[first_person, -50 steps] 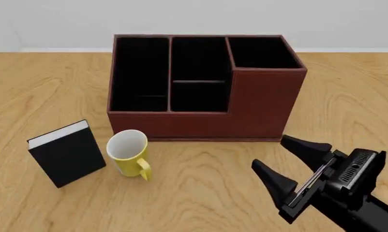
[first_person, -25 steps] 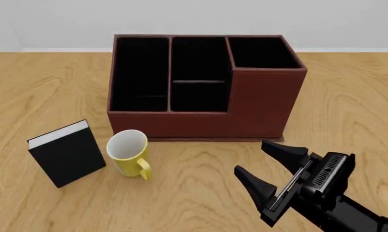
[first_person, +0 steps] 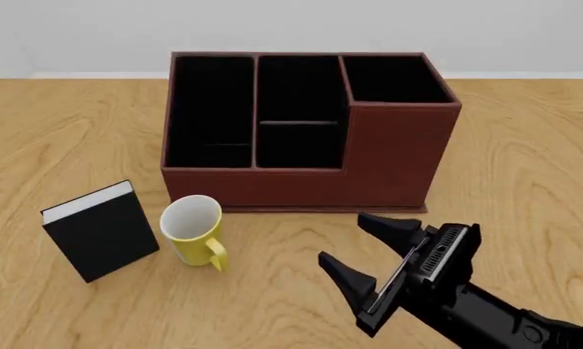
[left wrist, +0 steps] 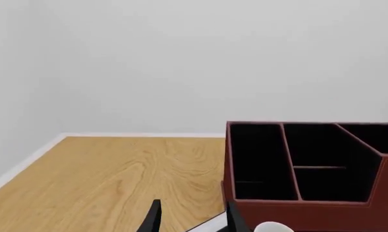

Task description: Pick up the yellow and white mug and place it to the right of the caddy.

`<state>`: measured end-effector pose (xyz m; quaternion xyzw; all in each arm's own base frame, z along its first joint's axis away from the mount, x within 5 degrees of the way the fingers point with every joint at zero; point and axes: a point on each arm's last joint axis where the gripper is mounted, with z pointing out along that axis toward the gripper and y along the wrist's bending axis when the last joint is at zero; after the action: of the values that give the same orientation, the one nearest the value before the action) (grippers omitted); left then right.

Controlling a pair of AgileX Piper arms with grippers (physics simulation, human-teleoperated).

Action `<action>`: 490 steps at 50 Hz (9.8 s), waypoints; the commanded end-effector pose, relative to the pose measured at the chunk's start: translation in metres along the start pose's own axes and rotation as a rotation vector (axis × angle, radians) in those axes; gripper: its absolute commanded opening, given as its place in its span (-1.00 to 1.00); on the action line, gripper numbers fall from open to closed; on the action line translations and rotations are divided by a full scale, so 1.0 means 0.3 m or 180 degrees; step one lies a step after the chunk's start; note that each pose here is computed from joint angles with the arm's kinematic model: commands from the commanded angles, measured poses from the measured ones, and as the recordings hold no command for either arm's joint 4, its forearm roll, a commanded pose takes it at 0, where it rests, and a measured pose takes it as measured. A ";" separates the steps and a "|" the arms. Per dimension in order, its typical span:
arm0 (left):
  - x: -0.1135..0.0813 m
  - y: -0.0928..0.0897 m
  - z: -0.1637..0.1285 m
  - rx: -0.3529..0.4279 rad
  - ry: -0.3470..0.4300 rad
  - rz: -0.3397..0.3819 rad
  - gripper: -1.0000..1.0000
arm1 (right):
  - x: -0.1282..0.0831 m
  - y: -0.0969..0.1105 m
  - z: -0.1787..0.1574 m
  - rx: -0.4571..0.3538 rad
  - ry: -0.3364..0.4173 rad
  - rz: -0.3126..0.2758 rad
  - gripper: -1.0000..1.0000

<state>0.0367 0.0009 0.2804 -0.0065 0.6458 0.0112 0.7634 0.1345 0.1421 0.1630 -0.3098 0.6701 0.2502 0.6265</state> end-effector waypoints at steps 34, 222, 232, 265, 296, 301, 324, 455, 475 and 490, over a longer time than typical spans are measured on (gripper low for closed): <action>-0.074 0.003 -0.020 -0.0093 -0.0082 0.0002 1.00 | 0.053 0.078 0.182 -0.0294 0.0148 -0.0091 1.00; -0.062 0.007 -0.018 -0.0217 -0.0034 -0.0016 1.00 | 0.254 0.207 0.550 -0.0546 0.0430 -0.0217 -1.00; -0.065 0.006 -0.019 -0.0208 -0.0033 -0.0023 1.00 | 0.242 0.225 0.541 -0.0611 0.0452 -0.0388 -1.00; -0.092 0.006 -0.027 -0.0232 -0.0093 -0.0008 1.00 | 0.069 0.212 0.377 -0.0659 0.0183 -0.0408 -1.00; -0.153 0.004 -0.049 -0.0218 -0.0187 0.0037 1.00 | -0.127 0.116 0.154 -0.0462 -0.0116 -0.0382 -1.00; -0.150 0.004 -0.048 -0.0204 -0.0190 0.0027 1.00 | -0.155 0.095 0.118 -0.0401 -0.0168 -0.0418 -1.00; -0.212 0.002 -0.075 -0.0283 -0.0278 0.0029 1.00 | -0.256 0.004 -0.024 -0.0058 -0.0252 -0.0432 -1.00; -0.139 0.001 -0.044 -0.0023 -0.0137 0.0063 1.00 | -0.493 -0.246 -0.370 0.1955 -0.0458 -0.0543 -1.00; -0.137 0.001 -0.044 -0.0007 -0.0131 0.0089 1.00 | -0.479 -0.295 -0.378 0.2295 -0.0394 -0.0494 -1.00; -0.131 0.001 -0.042 0.0003 -0.0112 0.0098 1.00 | -0.402 -0.337 -0.347 0.2412 -0.0274 -0.0390 -1.00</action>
<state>0.0170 0.0004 0.3185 0.0026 0.6309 0.0232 0.7755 0.1309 0.0135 0.3091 -0.1012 0.6602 -0.0364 0.7434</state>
